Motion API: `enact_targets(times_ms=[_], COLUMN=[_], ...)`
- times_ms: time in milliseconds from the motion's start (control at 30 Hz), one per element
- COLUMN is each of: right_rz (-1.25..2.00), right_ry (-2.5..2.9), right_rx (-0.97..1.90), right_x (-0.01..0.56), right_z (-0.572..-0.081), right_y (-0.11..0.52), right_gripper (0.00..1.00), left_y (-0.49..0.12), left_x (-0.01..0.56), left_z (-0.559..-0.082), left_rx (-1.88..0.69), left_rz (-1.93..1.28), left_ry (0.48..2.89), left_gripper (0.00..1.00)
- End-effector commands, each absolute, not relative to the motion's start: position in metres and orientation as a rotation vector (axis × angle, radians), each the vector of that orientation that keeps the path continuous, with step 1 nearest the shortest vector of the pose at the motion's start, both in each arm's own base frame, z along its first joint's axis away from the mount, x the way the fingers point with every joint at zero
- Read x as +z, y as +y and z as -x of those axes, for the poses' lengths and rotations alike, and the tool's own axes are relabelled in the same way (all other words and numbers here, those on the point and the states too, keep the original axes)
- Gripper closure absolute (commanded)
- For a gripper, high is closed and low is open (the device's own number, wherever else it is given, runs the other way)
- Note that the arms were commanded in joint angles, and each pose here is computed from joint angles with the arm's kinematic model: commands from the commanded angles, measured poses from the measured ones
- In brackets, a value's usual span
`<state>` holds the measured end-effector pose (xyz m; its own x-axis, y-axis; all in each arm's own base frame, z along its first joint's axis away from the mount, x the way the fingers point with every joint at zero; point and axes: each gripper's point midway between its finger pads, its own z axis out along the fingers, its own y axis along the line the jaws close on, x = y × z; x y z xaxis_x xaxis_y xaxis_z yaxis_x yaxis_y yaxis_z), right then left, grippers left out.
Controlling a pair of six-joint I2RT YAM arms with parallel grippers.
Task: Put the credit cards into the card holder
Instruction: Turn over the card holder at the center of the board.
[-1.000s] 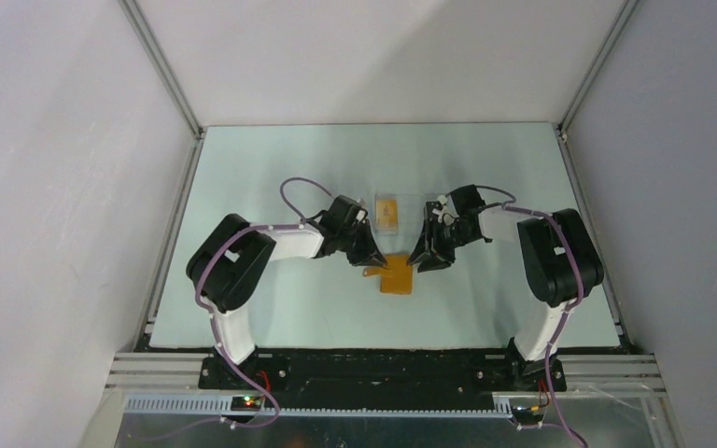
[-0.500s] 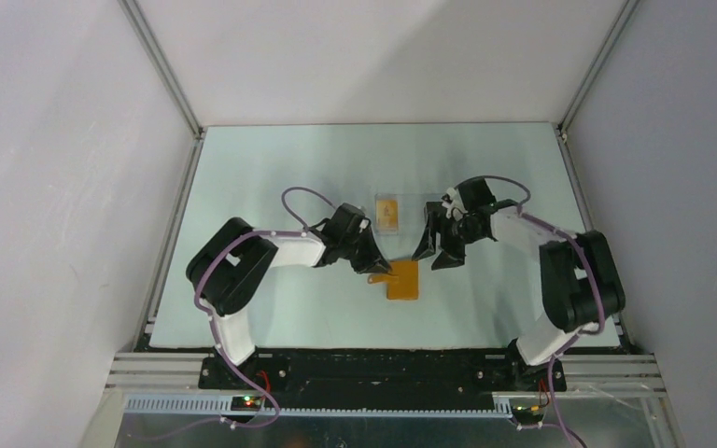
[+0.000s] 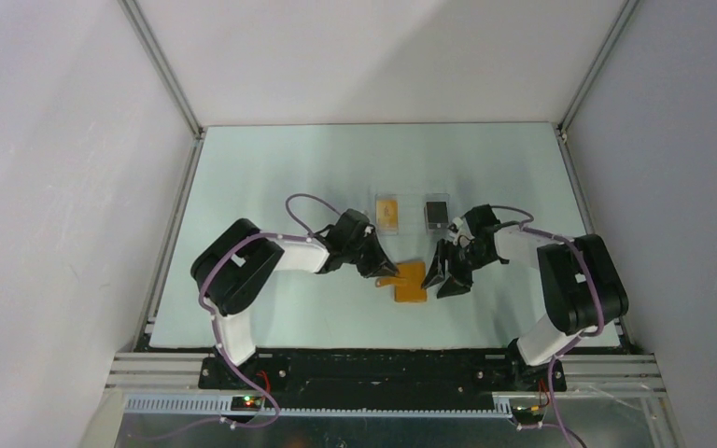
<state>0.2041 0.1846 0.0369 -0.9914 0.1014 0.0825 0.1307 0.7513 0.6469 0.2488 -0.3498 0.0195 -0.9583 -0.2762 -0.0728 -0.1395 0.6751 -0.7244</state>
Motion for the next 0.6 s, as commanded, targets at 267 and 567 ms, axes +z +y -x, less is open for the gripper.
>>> enact_targets(times_ms=[267,567], right_rz=[0.221,0.177], right_ry=[-2.817,-2.766], right_rx=[-1.341,-1.464], right_x=[0.020,0.023], right_z=[-0.226,-0.235], right_y=[0.198,0.200], right_gripper=[0.43,0.49], left_y=[-0.359,-0.365], left_x=[-0.005,-0.004], left_z=[-0.227,-0.225], left_rx=[-1.157,-1.200], left_rz=[0.396,0.394], left_ry=[2.779,2.773], left_gripper=[1.00,1.00])
